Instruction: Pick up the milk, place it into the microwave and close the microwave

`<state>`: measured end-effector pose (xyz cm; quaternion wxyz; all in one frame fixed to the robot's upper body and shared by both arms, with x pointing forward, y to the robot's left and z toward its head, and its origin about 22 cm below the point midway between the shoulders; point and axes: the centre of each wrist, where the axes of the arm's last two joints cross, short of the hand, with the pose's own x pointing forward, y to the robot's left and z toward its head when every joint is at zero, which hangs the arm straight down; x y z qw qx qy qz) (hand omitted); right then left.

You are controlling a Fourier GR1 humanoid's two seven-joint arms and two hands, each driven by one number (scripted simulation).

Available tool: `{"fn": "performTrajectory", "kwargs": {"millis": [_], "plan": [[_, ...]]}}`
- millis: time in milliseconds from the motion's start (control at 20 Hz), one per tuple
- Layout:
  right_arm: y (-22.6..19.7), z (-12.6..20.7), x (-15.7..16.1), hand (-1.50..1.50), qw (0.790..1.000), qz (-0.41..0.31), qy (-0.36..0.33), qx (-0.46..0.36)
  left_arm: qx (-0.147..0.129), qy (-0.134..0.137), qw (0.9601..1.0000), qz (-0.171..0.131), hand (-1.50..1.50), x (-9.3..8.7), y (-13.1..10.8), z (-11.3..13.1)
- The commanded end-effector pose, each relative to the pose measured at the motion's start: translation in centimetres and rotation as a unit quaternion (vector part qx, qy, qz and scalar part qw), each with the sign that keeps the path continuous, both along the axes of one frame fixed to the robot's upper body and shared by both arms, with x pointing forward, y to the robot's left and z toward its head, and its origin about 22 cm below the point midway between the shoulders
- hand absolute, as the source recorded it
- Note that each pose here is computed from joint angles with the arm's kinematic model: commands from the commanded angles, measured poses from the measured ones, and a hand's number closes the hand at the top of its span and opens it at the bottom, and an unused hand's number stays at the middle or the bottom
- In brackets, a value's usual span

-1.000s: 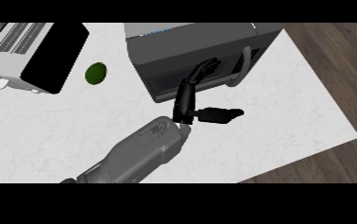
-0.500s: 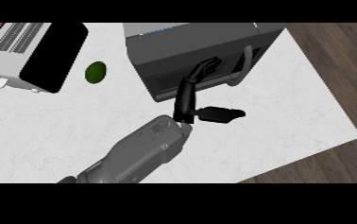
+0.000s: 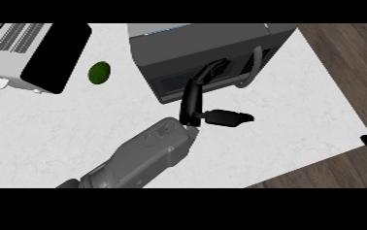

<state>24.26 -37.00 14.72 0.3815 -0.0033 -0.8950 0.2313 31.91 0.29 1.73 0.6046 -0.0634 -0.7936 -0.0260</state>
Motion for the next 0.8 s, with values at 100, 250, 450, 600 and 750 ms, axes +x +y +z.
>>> {"fn": "performTrajectory", "kwargs": {"millis": [100, 250, 450, 600, 750], "plan": [[0.3, -2.3, 0.9, -1.5, 0.995, 0.043, 0.056, 0.072, -0.007, 0.007, 0.9989, 0.046, -1.5, 2.1, 0.6, 0.9], [0.2, -2.3, 1.3, -1.5, 0.993, 0.057, 0.06, 0.089, -0.012, 0.004, 0.9988, 0.047, -1.5, 2.3, 0.5, 1.2], [-0.3, -1.9, 1.9, -1.5, 0.991, 0.065, 0.063, 0.101, -0.008, 0.001, 0.9988, 0.049, -1.5, 2.3, 0.7, 0.8], [-1.3, -1.6, 2.2, -1.5, 0.99, 0.064, 0.074, 0.099, -0.013, -0.005, 0.9986, 0.052, -1.5, 2.4, 0.7, 0.8], [-2.0, -1.2, 2.6, -1.5, 0.989, 0.068, 0.076, 0.105, -0.015, -0.006, 0.9988, 0.045, -1.5, 2.4, 0.7, 0.8]]}}
